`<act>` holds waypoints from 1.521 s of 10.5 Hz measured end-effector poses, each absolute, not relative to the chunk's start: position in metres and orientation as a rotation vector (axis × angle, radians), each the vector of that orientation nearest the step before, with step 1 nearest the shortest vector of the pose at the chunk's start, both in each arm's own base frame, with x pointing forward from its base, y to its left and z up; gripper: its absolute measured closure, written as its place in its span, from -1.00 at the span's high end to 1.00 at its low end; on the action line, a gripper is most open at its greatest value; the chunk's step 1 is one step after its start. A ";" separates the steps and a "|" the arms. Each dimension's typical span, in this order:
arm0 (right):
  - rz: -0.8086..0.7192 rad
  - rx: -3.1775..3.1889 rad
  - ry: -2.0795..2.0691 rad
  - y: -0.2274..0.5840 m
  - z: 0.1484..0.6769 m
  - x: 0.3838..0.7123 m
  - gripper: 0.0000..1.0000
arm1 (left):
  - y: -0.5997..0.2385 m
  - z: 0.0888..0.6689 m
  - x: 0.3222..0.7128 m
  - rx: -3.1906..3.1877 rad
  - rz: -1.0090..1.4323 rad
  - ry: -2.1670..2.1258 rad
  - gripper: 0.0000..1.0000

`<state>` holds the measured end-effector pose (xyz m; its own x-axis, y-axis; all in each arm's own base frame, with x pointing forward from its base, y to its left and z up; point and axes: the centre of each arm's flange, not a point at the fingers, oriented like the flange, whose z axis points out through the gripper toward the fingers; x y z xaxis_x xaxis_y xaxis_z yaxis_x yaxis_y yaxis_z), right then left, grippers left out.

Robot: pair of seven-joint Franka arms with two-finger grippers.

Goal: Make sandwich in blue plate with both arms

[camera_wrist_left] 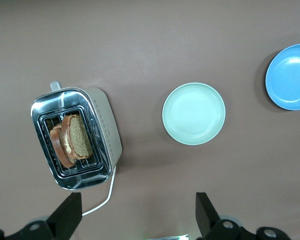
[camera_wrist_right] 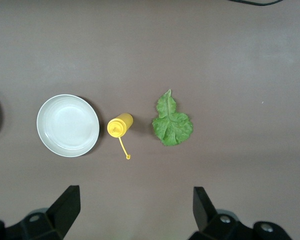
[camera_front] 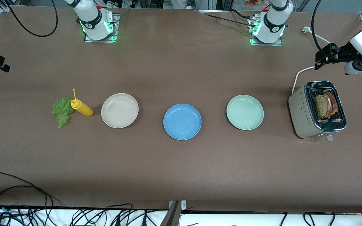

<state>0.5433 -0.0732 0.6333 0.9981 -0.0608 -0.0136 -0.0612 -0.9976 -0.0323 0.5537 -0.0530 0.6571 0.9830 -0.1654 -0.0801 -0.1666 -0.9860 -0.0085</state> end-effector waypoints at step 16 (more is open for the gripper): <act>0.021 -3.107 0.096 -0.074 0.633 0.543 1.00 | -0.019 0.652 0.560 -3.070 0.045 0.170 1.00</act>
<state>0.5433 -0.0737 0.6331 0.9980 -0.0612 -0.0142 -0.0617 -0.9976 -0.0323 0.5605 -0.0192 0.6515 0.9935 -0.1094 -0.0326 -0.1114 -0.9916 -0.0651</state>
